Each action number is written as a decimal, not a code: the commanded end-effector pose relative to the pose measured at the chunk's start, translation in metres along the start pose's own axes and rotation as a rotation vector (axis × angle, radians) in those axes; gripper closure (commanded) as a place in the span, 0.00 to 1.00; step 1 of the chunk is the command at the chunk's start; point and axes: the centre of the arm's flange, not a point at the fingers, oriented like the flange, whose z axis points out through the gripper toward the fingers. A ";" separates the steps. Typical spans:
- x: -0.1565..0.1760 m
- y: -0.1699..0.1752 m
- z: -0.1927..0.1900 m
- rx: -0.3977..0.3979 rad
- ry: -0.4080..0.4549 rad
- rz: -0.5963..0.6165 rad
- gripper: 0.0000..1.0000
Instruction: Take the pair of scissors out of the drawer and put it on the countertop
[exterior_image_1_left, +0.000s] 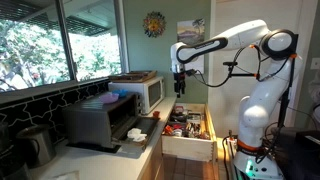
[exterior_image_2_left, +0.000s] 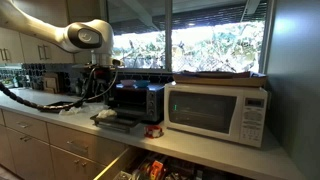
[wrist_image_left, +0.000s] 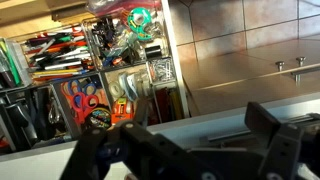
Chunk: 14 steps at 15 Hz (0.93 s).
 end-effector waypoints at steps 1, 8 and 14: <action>0.000 0.000 0.000 0.000 0.000 0.000 0.00; -0.004 0.051 0.036 -0.066 0.018 -0.023 0.00; -0.026 0.135 0.102 -0.143 -0.083 0.039 0.00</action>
